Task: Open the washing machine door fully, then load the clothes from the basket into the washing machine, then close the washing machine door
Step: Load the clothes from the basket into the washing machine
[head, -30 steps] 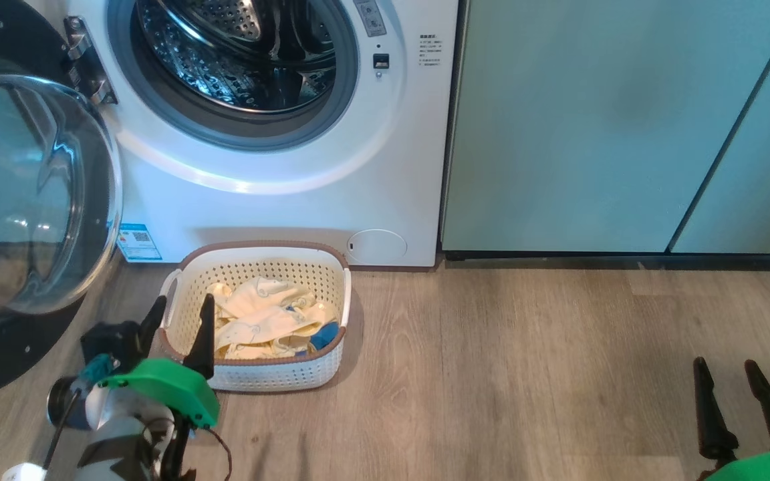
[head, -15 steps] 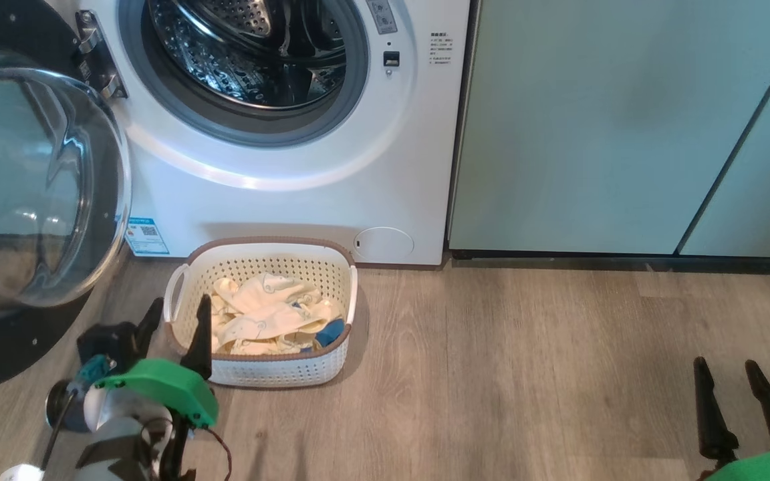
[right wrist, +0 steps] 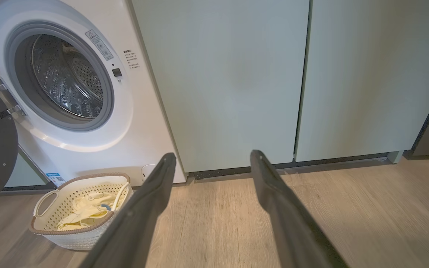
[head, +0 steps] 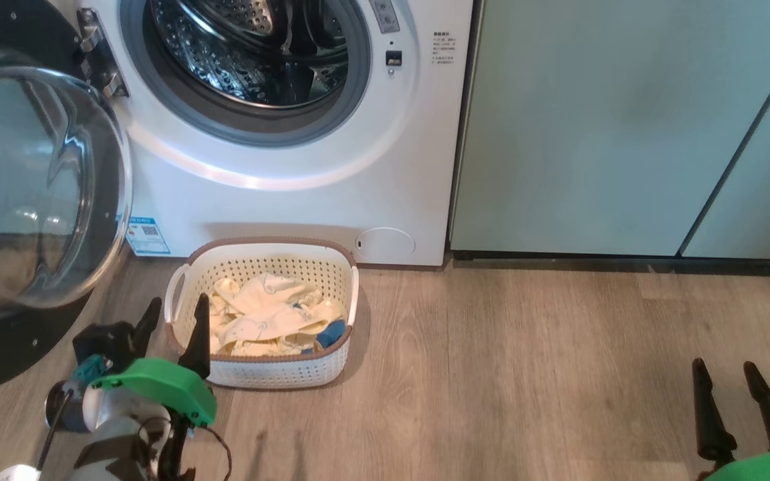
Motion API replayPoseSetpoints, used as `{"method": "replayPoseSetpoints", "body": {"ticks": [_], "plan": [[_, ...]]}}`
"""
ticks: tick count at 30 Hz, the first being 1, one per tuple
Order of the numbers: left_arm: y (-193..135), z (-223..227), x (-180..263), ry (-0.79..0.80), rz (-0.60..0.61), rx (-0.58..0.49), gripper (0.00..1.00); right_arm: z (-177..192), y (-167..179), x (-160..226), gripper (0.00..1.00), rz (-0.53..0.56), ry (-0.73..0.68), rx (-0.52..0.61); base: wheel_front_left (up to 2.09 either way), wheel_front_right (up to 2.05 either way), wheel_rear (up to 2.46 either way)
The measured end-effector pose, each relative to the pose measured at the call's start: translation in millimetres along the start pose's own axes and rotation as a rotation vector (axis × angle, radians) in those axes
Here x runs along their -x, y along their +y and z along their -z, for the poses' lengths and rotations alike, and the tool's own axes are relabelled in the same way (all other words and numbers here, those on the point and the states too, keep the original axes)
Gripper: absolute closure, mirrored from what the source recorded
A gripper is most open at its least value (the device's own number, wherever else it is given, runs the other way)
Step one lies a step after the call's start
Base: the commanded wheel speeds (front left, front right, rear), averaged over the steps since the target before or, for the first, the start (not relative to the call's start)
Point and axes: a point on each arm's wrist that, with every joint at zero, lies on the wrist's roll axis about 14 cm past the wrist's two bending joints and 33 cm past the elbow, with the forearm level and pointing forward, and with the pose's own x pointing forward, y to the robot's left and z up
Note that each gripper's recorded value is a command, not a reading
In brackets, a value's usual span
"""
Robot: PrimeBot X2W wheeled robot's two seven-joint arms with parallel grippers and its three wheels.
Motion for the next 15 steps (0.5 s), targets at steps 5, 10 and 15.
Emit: {"method": "replayPoseSetpoints", "body": {"ticks": [5,10,15], "plan": [[2.0,0.3,0.0,0.001,-0.005,0.004,0.00,1.2,1.0,-0.7,0.00,-0.001,0.003,-0.003,1.82,-1.82,0.00],[3.4,-0.4,-0.5,-0.001,-0.009,0.005,0.00,2.0,1.8,-1.5,0.00,-0.002,0.006,-0.004,2.13,-2.13,0.00],[9.1,-1.3,-0.6,-0.005,-0.027,0.007,0.00,3.4,2.7,-2.5,0.00,-0.004,0.010,-0.006,2.10,-2.10,0.00]]}}
